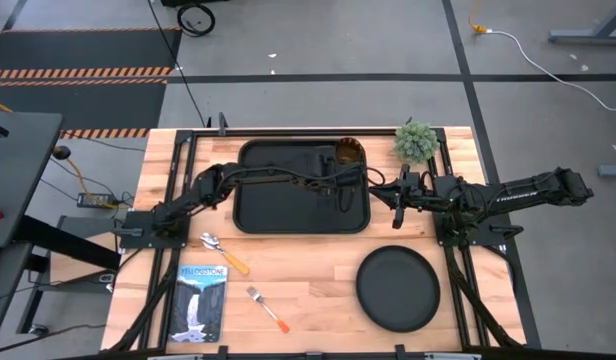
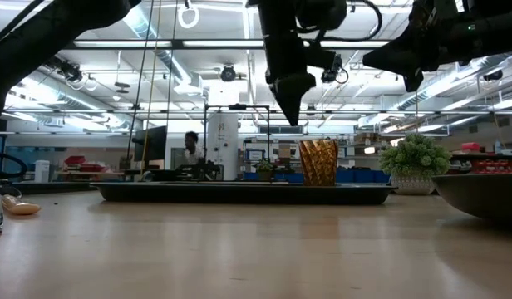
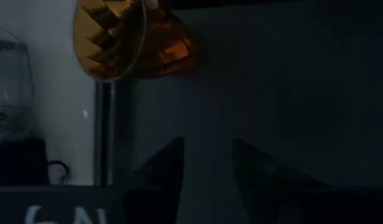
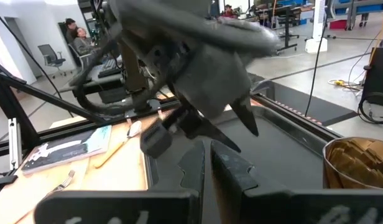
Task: Pick and place plate/cup/fork/spoon on tray
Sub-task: Put the brown glass on the black tray
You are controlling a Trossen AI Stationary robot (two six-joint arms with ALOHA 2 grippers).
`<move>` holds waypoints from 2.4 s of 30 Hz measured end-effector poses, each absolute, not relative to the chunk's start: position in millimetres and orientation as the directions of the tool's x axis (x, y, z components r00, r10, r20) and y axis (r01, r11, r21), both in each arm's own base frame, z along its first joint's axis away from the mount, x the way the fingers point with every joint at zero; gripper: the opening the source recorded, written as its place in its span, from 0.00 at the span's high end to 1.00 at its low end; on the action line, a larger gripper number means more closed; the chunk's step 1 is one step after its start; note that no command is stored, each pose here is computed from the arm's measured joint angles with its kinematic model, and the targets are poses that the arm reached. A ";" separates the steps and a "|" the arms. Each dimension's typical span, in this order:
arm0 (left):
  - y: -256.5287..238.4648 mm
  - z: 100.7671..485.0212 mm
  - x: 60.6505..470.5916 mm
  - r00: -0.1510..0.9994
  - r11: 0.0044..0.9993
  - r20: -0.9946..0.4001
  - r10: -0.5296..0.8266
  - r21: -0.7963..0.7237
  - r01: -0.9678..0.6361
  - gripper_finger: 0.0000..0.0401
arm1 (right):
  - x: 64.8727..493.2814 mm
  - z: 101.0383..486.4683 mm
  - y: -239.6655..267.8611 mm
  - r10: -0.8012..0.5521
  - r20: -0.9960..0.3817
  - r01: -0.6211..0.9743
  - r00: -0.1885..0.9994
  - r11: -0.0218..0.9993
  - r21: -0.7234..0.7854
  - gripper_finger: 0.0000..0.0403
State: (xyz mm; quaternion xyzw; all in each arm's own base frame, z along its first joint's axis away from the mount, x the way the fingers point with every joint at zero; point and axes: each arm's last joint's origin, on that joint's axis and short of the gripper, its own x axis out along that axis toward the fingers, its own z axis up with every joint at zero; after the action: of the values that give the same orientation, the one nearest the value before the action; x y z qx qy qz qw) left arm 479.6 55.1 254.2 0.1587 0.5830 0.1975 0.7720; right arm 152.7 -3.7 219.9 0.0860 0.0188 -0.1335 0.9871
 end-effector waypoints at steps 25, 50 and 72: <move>34.7 171.0 497.3 0.332 0.882 -0.841 0.428 0.469 0.052 0.65 | 133.1 224.4 -3.3 -0.252 -0.059 0.259 0.966 0.951 0.171 0.92; 104.0 155.3 502.3 0.459 0.873 -0.748 0.479 0.459 -0.163 0.65 | 133.4 228.1 -3.0 -0.245 -0.021 0.245 0.969 0.954 0.174 0.92; 130.4 159.6 501.6 0.487 0.856 -0.709 0.510 0.475 -0.206 0.65 | 133.7 228.1 -1.7 -0.200 -0.022 0.201 0.980 0.967 0.158 0.92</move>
State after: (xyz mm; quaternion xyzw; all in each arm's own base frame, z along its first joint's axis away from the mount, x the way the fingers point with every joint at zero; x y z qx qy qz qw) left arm 501.6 130.4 159.6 0.1653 0.4600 0.2117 0.8463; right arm 133.7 -1.7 228.1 0.0800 0.0029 -0.1010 0.9917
